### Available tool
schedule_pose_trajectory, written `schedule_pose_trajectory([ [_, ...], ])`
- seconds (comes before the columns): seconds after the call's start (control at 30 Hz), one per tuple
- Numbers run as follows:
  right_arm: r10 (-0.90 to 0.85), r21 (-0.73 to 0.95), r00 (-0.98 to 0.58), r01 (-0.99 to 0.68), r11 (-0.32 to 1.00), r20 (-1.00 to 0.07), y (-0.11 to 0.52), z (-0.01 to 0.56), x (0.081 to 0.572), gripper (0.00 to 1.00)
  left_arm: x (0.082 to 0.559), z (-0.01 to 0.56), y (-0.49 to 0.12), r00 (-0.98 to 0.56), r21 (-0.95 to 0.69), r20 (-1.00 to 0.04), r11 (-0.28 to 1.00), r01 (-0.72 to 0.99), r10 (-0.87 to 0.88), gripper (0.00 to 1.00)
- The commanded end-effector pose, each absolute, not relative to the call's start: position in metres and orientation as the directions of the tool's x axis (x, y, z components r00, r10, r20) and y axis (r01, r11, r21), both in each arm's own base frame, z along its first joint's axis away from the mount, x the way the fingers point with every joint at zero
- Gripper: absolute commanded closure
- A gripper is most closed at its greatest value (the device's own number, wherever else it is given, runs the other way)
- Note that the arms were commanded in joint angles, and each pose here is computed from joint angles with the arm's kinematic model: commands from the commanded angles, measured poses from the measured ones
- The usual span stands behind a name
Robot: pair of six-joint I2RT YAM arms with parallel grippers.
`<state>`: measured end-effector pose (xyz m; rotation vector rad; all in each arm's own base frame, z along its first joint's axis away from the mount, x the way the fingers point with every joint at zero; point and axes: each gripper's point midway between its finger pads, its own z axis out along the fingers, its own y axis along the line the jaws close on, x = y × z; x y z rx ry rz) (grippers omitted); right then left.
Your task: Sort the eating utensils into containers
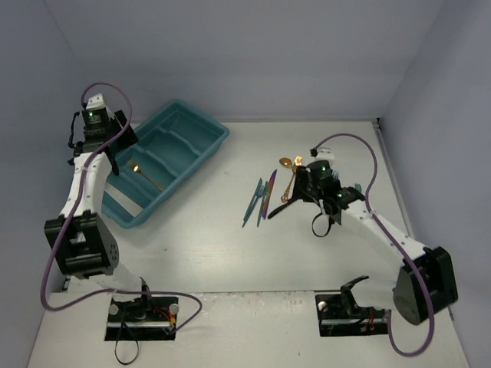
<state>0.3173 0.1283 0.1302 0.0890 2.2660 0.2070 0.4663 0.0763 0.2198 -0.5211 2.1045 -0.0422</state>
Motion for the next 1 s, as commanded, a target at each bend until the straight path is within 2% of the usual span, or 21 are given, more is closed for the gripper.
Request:
schedule_pose_trajectory([
  [0.0,0.172,0.172,-0.619,0.061,0.983,-0.766,0.124,0.139,0.358,0.5,0.426,0.301,0.032,-0.359,-0.312,-0.856,0.925,-0.216,-0.372,0.37],
  [0.23,0.18,0.13,-0.664,0.124,0.984,-0.726,0.123,0.111,0.392,0.57,0.356,0.306,-0.025,-0.375,-0.3,-0.879,0.953,-0.043,-0.294,0.36],
  [0.37,0.2,0.114,-0.692,0.169,0.979,-0.693,0.126,0.087,0.408,0.58,0.33,0.273,-0.042,-0.426,-0.247,-0.878,0.969,0.015,-0.217,0.35],
  [0.63,0.257,0.087,-0.668,0.278,0.957,-0.698,0.113,0.074,0.431,0.61,0.312,0.237,-0.055,-0.497,-0.23,-0.85,0.972,0.051,-0.175,0.35],
  [0.97,0.349,0.057,-0.635,0.433,0.9,-0.69,0.009,0.077,0.398,0.61,0.313,0.237,-0.068,-0.516,-0.259,-0.839,0.961,0.095,-0.175,0.35],
])
